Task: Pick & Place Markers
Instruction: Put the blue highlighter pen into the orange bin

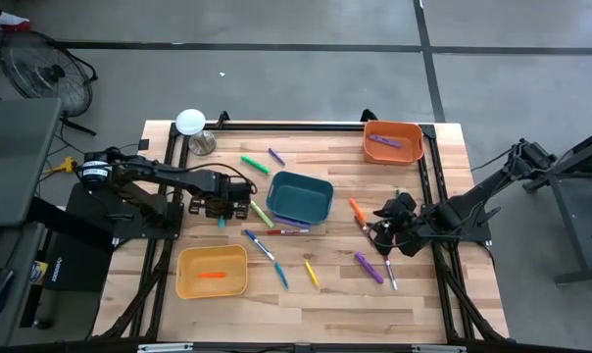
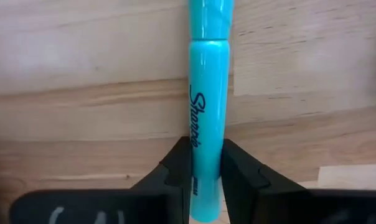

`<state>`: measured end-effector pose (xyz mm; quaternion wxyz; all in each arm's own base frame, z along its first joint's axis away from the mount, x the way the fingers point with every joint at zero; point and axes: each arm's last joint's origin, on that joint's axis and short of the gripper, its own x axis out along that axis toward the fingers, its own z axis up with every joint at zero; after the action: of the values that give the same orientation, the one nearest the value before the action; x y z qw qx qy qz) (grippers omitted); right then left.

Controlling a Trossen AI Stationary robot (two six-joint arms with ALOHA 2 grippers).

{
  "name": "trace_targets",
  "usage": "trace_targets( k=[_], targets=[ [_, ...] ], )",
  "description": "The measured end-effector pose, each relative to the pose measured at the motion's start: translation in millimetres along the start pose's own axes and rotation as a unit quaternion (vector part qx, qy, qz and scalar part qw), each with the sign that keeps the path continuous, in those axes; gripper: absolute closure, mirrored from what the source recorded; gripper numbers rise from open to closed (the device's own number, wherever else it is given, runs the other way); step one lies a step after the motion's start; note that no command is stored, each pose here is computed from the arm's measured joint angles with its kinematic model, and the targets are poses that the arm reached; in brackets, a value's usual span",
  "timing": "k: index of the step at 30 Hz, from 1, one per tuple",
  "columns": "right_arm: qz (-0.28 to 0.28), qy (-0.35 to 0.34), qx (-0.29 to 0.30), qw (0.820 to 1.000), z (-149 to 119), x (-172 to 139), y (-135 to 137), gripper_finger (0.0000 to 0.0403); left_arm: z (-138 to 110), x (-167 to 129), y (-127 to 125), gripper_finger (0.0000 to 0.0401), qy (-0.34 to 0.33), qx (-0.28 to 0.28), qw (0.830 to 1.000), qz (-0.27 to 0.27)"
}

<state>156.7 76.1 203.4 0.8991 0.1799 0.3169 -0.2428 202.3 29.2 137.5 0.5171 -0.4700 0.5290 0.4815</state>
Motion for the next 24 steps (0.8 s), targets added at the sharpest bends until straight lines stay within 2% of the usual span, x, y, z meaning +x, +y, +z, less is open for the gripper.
trace_targets(
  k=[14, 18, 24],
  targets=[
    [0.006, -0.017, -0.005, 1.000, -1.1, -2.7, 3.2, 0.0206, 2.0, -3.7, 2.9, 0.0347, -0.047, 0.080, 0.996, 0.008],
    [-0.007, -0.042, -0.005, 0.999, 0.6, -2.7, 2.6, 0.0206, 4.8, -9.8, 5.6, 0.0347, -0.096, 0.098, 0.990, 0.015],
    [-0.015, -0.053, 0.005, 0.998, 4.0, -0.5, 1.6, 0.0205, 5.8, -28.3, 5.6, 0.0347, -0.132, 0.119, 0.984, -0.023]
  ],
)
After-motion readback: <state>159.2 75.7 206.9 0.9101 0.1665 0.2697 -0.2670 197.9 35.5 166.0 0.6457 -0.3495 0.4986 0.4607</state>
